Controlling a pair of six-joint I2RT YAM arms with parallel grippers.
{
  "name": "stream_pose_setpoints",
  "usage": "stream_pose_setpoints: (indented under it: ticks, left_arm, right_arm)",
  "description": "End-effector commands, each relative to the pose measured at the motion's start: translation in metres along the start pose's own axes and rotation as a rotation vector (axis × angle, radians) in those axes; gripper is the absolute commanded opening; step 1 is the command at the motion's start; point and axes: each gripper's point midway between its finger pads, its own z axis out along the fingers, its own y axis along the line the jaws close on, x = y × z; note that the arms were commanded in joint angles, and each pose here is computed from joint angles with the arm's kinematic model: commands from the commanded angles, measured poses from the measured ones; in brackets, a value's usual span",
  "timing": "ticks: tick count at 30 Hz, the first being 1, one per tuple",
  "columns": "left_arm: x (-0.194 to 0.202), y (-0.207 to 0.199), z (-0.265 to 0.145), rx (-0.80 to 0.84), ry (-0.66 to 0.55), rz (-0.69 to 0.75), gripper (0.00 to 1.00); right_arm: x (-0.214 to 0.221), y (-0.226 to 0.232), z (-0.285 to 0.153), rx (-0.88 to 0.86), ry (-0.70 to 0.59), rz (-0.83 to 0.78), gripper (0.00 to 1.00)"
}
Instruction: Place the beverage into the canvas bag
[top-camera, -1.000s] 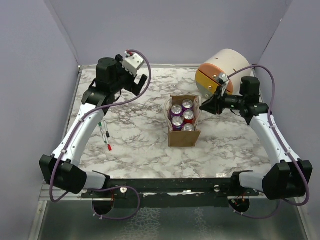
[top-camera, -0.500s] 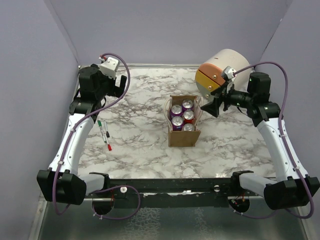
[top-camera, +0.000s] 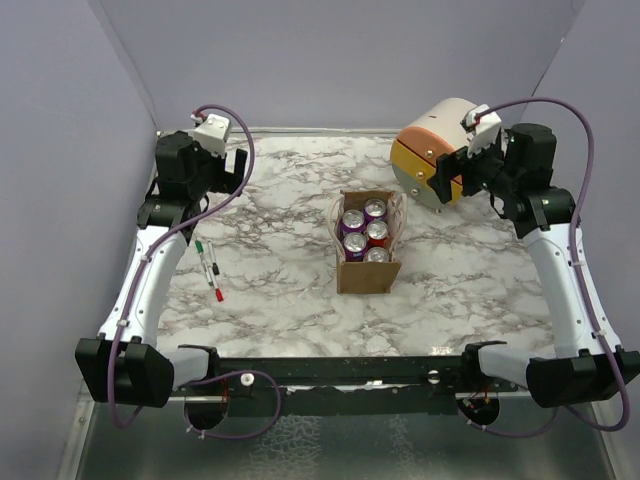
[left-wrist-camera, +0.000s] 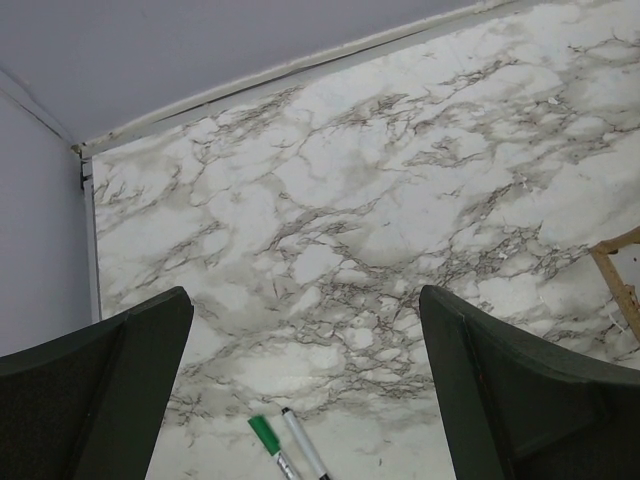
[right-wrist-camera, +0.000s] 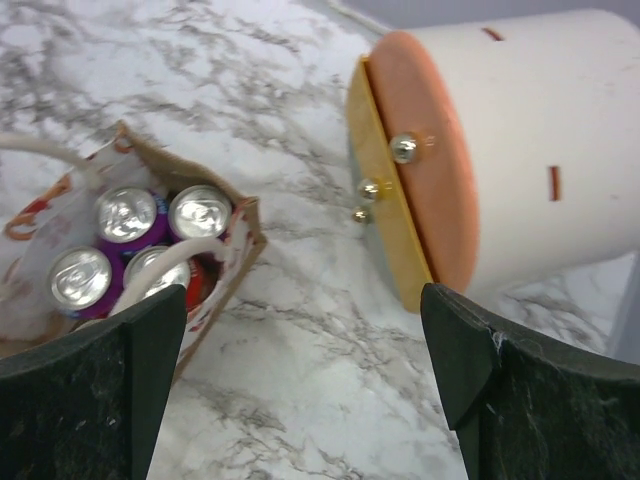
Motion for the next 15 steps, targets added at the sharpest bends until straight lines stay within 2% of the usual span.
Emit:
stream_pose_setpoints:
  ticks: [1,10,15]
  left_arm:
    - [-0.029,0.002,-0.001,0.015,-0.056,-0.011,0.99]
    - [-0.051,-0.010,-0.023,0.066,-0.170,-0.066,0.99]
    - [-0.055,0.002,-0.028,0.018,-0.164,-0.048,0.99]
  right_arm:
    - [-0.028,-0.054,-0.018,0.303,-0.035,-0.013,1.00]
    - [-0.047,-0.076,-0.026,0.412,-0.072,-0.051,1.00]
    - [-0.045,-0.073,-0.030,0.410,-0.078,-0.070,1.00]
